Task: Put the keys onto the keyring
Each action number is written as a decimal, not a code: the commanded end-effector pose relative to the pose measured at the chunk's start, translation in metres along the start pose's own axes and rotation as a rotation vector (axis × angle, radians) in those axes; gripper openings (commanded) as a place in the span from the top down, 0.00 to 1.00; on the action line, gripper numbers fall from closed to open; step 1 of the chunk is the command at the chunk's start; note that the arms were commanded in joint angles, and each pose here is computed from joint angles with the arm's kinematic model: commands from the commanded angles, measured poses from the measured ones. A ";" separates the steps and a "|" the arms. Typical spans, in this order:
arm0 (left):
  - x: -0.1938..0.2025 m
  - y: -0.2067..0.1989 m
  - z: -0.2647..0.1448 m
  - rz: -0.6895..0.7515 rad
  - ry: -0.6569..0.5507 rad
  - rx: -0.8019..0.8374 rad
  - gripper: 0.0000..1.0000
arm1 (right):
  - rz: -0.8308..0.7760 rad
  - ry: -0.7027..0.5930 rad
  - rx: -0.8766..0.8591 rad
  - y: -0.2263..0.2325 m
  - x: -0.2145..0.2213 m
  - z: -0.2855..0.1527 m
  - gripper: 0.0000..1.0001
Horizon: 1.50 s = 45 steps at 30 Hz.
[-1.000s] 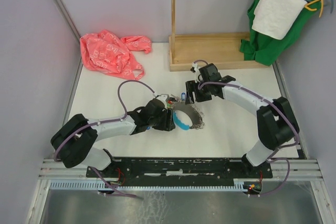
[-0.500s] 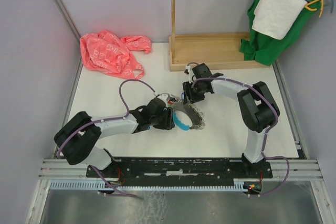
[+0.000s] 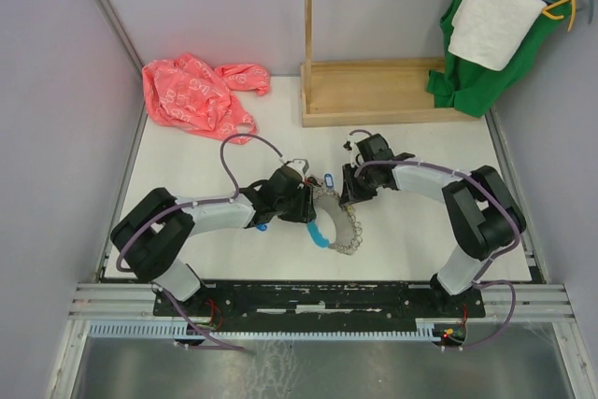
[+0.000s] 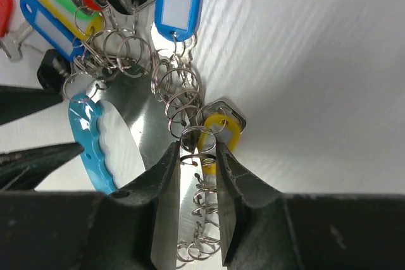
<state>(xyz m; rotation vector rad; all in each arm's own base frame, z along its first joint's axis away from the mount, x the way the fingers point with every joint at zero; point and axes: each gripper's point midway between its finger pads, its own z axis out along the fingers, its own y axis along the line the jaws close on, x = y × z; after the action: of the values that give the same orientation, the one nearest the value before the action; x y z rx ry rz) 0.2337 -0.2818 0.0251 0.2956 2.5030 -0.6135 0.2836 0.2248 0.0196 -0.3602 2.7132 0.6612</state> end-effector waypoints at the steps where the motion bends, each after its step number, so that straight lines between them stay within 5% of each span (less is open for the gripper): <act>1: -0.021 -0.008 0.011 0.038 -0.038 0.017 0.43 | 0.052 -0.054 -0.004 0.004 0.007 -0.014 0.86; 7: -0.027 -0.014 0.020 0.049 -0.031 0.029 0.44 | 0.056 -0.169 -0.016 0.013 -0.009 -0.037 0.91; 16: -0.060 -0.027 -0.022 -0.016 -0.159 0.079 0.38 | 0.066 -0.323 -0.046 0.025 -0.034 -0.062 0.95; 28: -0.076 -0.068 -0.073 -0.470 -0.280 0.375 0.15 | 0.095 -0.349 -0.088 0.029 -0.031 -0.061 0.95; 45: -0.073 -0.087 -0.019 -0.850 -0.143 0.486 0.18 | 0.091 -0.400 -0.127 0.037 -0.034 -0.071 0.95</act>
<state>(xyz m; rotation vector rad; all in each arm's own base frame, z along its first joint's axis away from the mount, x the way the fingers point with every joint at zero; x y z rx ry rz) 0.2480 -0.3398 0.0931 -0.5615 2.3172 -1.3480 0.2759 0.2184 0.0806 -0.1038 2.4359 0.7700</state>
